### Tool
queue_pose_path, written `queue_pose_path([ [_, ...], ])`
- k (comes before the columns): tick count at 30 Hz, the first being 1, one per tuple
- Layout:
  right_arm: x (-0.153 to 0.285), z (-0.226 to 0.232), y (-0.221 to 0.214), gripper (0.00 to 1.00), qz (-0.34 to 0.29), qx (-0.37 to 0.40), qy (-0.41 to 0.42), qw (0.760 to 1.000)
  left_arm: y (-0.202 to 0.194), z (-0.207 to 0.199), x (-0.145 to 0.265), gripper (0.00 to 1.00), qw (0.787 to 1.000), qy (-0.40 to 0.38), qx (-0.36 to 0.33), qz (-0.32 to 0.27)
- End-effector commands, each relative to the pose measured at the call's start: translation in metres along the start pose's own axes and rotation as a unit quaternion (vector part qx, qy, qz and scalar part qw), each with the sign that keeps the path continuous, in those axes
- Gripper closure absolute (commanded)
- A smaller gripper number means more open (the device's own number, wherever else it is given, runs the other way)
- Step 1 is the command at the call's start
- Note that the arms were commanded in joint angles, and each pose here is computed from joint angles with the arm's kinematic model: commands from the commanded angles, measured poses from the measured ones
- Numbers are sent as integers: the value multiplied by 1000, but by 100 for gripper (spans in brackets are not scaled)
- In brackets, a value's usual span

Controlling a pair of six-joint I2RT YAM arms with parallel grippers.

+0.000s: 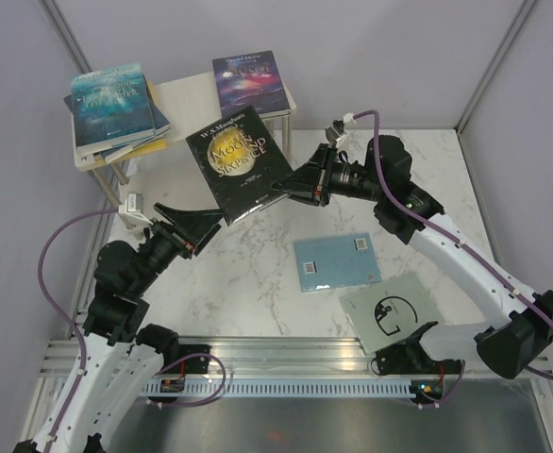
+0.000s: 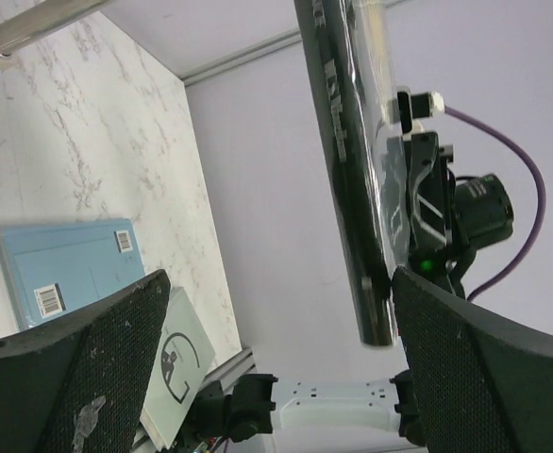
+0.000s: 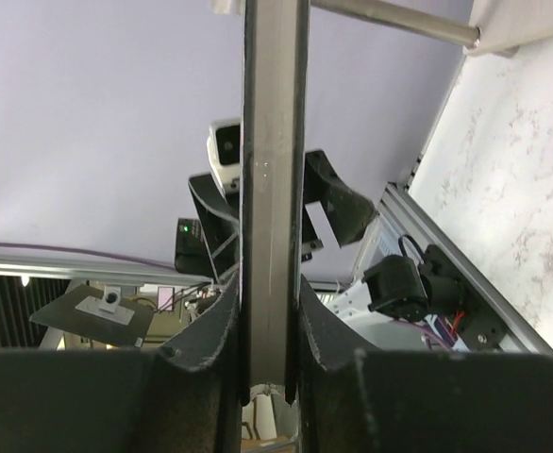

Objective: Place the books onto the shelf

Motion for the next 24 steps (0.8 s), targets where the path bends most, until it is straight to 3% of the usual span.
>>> queue_pose_path([
  [1,13,81,19,100,-39,75,110,990,-14,19,11,0,998,43,-32,43],
  [12,-3,110,129,100,-120,87,125,981,-14,13,14,0,997,39,-52,53],
  [15,-34,91,163,100,-117,67,111,985,-12,10,14,0,997,38,-55,49],
  [24,-75,47,211,100,-138,30,77,987,-4,2,4,0,995,39,-78,54],
])
Point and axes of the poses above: each gripper's point midway between its finger pads, its own x axis back along the fingers, its own z axis along the line the jaws close on, y = z × x, the point moved 5 cm from there along x, back along the fingers, and after that the axes turned 4 degrees about -x, right-handed, at the moved point
